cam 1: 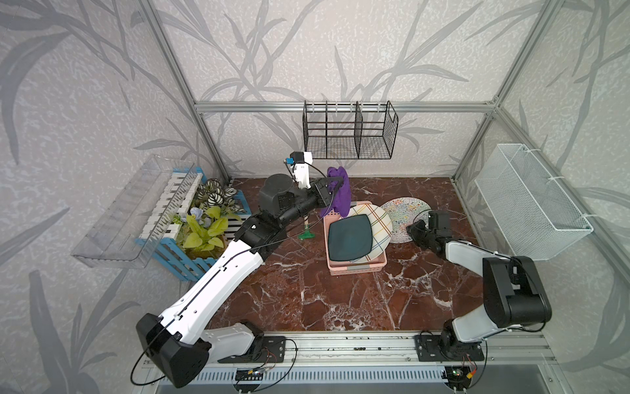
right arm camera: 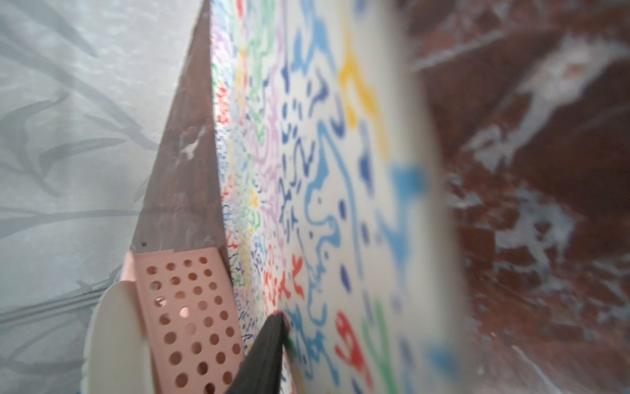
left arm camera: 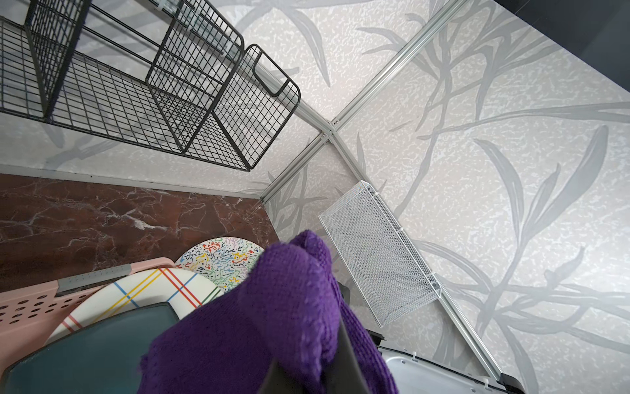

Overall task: Wipe the wet plate dry
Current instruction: Place the plate at the center of the board, then pick up the plate from the bin.

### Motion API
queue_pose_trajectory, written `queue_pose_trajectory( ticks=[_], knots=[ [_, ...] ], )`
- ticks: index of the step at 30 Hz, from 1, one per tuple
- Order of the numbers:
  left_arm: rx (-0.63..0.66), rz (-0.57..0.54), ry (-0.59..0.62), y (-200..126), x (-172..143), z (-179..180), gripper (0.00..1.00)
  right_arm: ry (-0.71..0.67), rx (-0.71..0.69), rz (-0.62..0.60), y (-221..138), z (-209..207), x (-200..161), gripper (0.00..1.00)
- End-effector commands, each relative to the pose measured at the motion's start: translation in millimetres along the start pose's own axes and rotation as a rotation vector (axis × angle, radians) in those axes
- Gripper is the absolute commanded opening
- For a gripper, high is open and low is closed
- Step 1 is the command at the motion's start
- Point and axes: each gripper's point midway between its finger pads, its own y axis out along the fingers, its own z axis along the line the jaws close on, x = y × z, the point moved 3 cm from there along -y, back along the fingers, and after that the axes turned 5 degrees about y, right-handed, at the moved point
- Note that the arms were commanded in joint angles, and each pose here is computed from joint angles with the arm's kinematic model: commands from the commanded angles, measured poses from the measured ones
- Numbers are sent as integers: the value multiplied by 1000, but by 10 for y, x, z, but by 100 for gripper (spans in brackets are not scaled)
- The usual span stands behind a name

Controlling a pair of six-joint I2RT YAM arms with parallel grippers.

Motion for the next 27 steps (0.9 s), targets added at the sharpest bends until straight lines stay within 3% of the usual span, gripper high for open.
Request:
queue_pose_trajectory(
  ticks=[1, 6, 10, 13, 15, 17, 19, 21, 27],
  knots=[
    [9, -39, 23, -65, 28, 27, 0, -15, -312, 96, -49, -757, -289, 48],
    [162, -16, 35, -108, -225, 430, 0, -37, -306, 67, -295, -661, -139, 78],
    [339, 17, 65, -219, -472, 854, 0, -67, -280, -56, -836, -413, 187, 90],
    [470, 67, 143, -286, -617, 1145, 0, -214, -79, -47, -1224, 71, 203, 78],
    [546, 125, 184, -299, -777, 1365, 0, -242, 106, 59, -1398, 443, -11, 57],
    [610, 178, 195, -296, -944, 1578, 0, -263, 201, 167, -1493, 727, -339, 35],
    [643, 221, 192, -266, -1100, 1747, 0, -342, 217, 226, -1500, 933, -690, 35],
    [651, 265, 185, -197, -1249, 1870, 0, -401, 187, 251, -1376, 1051, -939, 42],
    [665, 394, 113, 20, -1664, 2176, 0, -520, 12, 309, -664, 1128, -1107, 45]
  ],
)
